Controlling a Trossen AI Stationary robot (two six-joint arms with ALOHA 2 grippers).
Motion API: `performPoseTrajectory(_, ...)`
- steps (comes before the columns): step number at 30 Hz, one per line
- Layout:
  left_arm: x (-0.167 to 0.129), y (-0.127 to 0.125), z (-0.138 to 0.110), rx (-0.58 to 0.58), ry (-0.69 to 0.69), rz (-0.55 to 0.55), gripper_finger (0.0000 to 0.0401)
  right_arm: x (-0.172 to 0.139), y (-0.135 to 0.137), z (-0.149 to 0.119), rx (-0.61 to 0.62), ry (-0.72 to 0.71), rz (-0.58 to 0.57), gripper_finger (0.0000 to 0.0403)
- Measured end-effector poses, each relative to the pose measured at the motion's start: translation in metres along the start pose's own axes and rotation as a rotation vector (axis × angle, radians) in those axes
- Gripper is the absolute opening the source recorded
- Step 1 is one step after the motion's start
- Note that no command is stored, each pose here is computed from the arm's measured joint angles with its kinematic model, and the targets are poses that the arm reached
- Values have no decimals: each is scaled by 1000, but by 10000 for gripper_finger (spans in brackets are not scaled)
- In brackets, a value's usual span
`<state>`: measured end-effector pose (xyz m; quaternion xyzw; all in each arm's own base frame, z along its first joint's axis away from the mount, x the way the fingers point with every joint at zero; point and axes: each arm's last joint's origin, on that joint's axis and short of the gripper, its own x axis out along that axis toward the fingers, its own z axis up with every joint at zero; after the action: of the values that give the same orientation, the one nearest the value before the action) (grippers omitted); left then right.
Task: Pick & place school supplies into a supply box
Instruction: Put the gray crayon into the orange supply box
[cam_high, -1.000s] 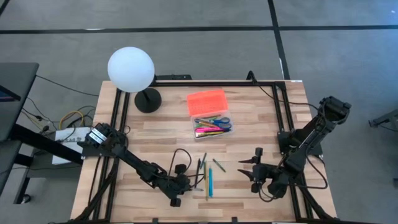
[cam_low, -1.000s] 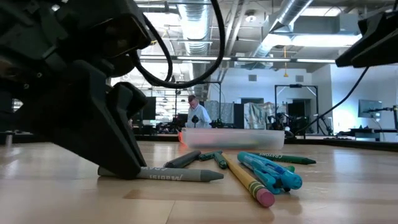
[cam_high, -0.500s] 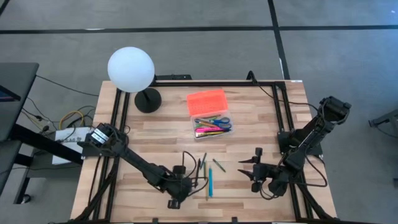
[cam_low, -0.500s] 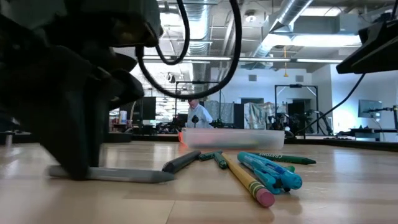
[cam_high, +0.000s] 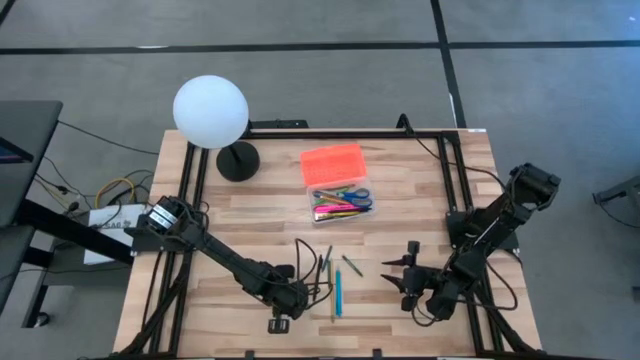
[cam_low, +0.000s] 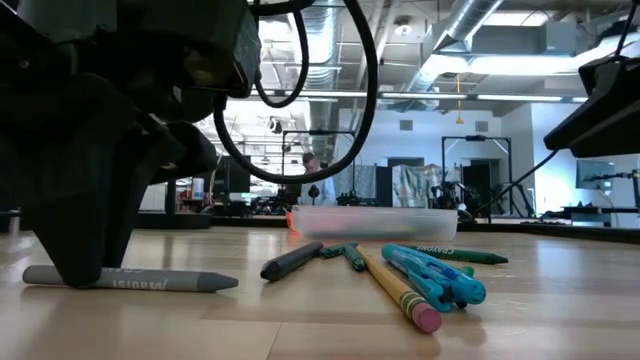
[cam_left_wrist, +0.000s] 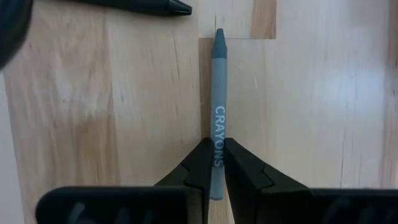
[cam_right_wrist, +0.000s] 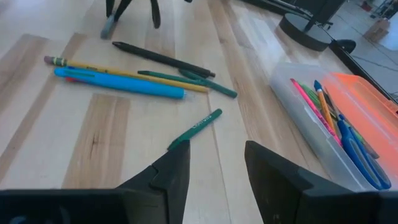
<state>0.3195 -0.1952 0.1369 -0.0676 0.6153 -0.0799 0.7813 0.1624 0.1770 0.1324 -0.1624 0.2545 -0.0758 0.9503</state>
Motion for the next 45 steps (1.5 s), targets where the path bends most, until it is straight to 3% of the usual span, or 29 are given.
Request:
performPoseTrajectory(25,-2,0,3,92,-64,95,9,0,0,0,0,-2,-3,132)
performPoseTrajectory(32,-18,-8,14,118,-43,109,8,0,0,1,1,-2,-2,133)
performPoseTrajectory(38,-40,-8,23,138,-37,276,7,0,0,1,2,-2,-2,133)
performPoseTrajectory(45,-60,24,51,72,-166,541,7,0,0,1,1,-2,-2,133)
